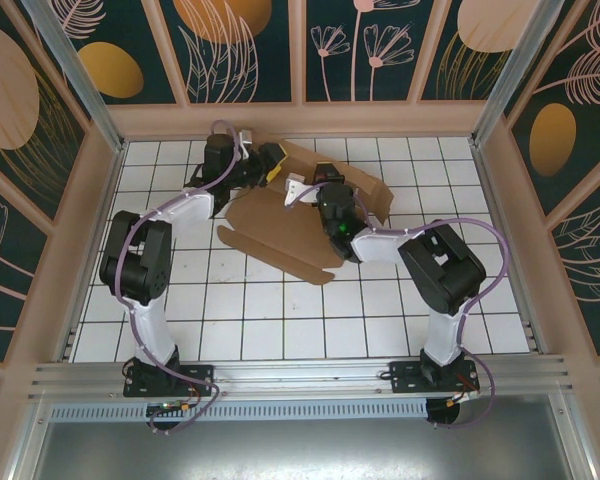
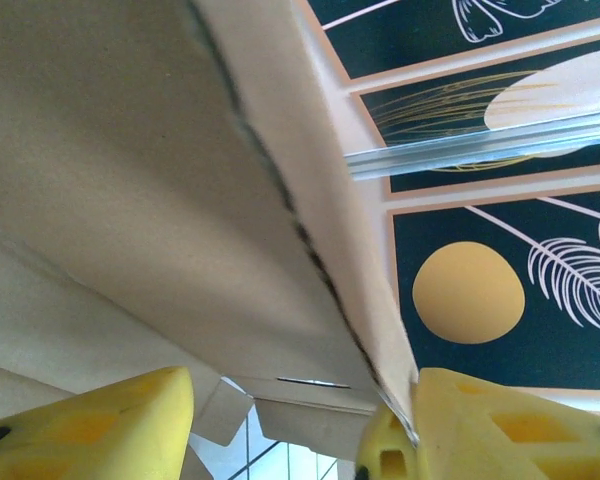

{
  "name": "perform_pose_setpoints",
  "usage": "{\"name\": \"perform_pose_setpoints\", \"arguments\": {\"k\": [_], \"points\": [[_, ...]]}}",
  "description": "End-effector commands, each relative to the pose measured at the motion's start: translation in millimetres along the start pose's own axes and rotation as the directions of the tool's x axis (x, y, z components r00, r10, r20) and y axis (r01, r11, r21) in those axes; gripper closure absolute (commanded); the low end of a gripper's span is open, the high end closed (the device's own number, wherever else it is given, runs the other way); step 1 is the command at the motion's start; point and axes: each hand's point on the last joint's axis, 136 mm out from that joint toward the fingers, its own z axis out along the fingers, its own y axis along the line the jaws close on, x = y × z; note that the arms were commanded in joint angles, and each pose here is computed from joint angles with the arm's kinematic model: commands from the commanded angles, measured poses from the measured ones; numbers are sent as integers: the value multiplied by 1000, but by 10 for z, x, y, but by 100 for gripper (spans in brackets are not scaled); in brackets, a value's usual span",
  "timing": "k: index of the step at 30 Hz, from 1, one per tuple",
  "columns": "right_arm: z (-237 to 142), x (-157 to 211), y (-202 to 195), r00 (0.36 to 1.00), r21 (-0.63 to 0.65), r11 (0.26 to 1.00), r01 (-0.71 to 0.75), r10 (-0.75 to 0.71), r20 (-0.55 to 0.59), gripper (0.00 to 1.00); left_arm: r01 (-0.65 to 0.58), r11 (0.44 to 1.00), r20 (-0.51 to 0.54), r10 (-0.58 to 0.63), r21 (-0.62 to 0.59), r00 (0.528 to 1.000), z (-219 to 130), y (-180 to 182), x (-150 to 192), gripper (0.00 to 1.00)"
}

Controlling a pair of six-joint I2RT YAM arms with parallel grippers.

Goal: Fold the paper box

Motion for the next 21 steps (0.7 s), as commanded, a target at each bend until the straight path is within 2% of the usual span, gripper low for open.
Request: {"name": "perform_pose_setpoints", "arguments": {"k": [1, 9, 17, 21], "points": [[-47, -89, -177, 999, 80, 996, -41, 39, 19, 100, -28, 996, 7, 28, 84, 1000, 53, -201, -102, 42], [-83, -171, -93, 998, 66, 997, -38, 35, 43, 100, -11, 992, 7, 10, 124, 1000, 133, -131, -123, 51], [-171, -182, 5, 997, 50, 998, -32, 29, 68, 100, 5, 987, 10, -6, 163, 1000, 152, -125, -116, 77], [-223, -178, 58, 996, 47, 998, -39, 35, 84, 100, 2, 984, 11, -4, 177, 1000, 146, -143, -112, 86]]}}
